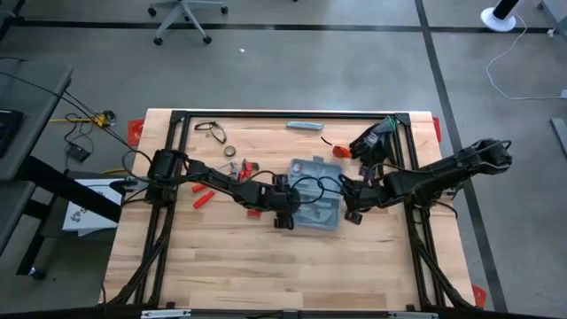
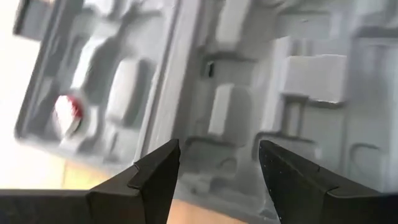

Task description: Prefit tool cases

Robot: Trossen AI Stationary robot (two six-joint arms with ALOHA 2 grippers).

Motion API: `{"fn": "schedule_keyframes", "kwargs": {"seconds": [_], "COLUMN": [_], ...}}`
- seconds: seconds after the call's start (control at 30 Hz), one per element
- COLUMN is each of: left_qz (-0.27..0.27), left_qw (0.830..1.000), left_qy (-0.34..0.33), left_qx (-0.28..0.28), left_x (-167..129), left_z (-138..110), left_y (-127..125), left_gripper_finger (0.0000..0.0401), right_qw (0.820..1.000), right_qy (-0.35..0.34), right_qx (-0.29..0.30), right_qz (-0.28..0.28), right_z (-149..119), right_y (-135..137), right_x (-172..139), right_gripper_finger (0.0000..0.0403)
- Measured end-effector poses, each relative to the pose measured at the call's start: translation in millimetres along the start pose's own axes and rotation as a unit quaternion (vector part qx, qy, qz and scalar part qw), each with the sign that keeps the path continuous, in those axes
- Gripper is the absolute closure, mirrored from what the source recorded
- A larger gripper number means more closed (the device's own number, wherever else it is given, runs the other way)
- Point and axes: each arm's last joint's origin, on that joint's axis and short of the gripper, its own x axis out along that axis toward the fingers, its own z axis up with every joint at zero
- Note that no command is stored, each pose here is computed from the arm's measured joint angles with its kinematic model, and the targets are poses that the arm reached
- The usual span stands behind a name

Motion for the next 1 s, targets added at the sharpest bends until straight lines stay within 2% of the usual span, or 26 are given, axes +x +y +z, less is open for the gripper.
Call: {"fn": "schedule_keyframes", "kwargs": {"seconds": [0.17, 0.37, 0.47, 0.63, 0.8, 1.0], "left_qz": [0.010, -0.004, -0.014, -0.021, -0.027, -0.034], "left_qw": [1.000, 0.997, 0.994, 0.986, 0.985, 0.986], "left_qy": [-0.006, -0.074, -0.105, -0.164, -0.158, -0.144], "left_qx": [0.017, 0.016, 0.016, -0.029, -0.065, -0.077], "left_x": [-8, -30, -31, -32, -24, -20], "left_z": [0, 16, 17, 6, -14, -24], "left_y": [-9, -12, -14, -5, 1, 0], "left_gripper_finger": [0.0188, 0.0188, 0.0188, 0.0188, 0.0188, 0.0188], "right_qw": [1.000, 0.997, 0.997, 0.996, 0.994, 0.994], "right_qy": [0.026, 0.067, 0.071, 0.063, 0.060, 0.057], "right_qx": [0.002, 0.021, 0.035, 0.056, 0.070, 0.073], "right_qz": [-0.011, 0.011, 0.024, 0.043, 0.050, 0.052], "right_z": [-7, -27, -37, -50, -59, -60], "right_y": [-3, -4, -4, -4, -5, -5], "right_x": [2, 19, 29, 43, 51, 52], "right_gripper_finger": [0.0329, 0.0329, 0.0329, 0.0329, 0.0329, 0.0329]}}
